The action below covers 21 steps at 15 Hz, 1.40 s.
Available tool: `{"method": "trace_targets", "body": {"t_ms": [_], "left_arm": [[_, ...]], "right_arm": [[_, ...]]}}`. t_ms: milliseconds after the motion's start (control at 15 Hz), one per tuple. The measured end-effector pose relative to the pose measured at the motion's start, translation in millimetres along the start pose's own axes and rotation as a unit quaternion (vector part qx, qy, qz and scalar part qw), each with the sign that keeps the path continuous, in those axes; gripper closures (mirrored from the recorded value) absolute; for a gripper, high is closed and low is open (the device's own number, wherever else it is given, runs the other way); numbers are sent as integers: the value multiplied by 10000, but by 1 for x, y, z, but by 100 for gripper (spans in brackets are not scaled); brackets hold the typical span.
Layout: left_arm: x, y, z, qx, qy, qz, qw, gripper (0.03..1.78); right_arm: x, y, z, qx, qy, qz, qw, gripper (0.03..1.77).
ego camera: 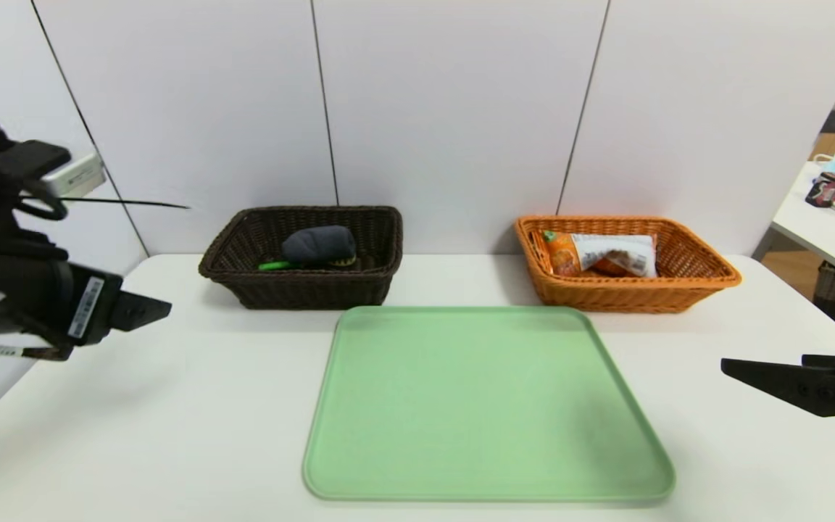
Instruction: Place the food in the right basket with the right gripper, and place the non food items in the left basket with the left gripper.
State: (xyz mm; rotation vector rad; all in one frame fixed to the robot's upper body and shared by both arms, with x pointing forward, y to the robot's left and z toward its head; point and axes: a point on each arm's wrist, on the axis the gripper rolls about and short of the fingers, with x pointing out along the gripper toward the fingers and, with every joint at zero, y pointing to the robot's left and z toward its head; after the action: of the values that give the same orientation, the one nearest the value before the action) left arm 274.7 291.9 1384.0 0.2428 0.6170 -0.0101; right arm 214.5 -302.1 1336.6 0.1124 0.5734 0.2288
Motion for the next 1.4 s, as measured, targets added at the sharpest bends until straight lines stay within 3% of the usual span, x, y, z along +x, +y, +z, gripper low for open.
{"method": "trace_targets", "body": {"t_ms": [333, 600, 933, 1400], "left_arm": [[-38, 6, -55, -328, -112, 51, 9994, 12], [-58, 10, -82, -379, -292, 75, 9988, 12], [-72, 14, -126, -277, -322, 480, 9979, 12], [-89, 13, -180, -461, -570, 981, 9925, 12]], "right_arm": [[-25, -2, -13, -172, -162, 58, 9997, 10], [-43, -3, -24, -196, -275, 81, 9994, 10], [-64, -7, -40, -162, -484, 56, 9987, 10], [-99, -12, -71, -210, -898, -481, 9946, 10]]}}
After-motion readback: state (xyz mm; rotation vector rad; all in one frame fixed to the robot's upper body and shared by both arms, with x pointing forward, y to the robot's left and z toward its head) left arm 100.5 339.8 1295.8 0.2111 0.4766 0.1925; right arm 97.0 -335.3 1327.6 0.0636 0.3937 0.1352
